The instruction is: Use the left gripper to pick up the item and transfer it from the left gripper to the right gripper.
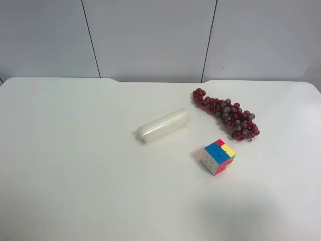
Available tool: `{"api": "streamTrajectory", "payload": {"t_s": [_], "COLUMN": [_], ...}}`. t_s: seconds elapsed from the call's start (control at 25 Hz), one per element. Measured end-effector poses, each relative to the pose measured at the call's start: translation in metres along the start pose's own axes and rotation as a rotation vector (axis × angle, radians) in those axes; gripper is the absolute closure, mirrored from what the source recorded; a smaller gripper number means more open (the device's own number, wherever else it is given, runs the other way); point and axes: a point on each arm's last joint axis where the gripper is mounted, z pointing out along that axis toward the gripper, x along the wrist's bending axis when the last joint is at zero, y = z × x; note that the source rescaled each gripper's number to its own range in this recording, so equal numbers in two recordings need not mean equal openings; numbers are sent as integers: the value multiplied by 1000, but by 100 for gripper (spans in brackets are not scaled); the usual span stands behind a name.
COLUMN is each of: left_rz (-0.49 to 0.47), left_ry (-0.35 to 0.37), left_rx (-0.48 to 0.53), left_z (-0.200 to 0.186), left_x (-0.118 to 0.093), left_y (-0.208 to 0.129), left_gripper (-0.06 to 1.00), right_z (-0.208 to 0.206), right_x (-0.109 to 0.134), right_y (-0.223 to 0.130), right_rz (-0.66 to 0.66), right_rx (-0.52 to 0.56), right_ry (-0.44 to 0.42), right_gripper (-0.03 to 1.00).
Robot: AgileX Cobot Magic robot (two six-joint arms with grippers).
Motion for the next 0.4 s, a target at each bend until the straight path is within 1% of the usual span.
{"api": "streamTrajectory", "payload": {"t_s": [0.4], "left_rz": [0], "left_ry": [0], "left_rx": [0], "left_z": [0], "left_x": [0], "left_y": [0], "left_gripper": [-6], "right_z": [0], "right_x": [0], "right_y": [0], "right_rz": [0], "right_rx": [0], "right_ry": [0], "right_gripper": [-3]}}
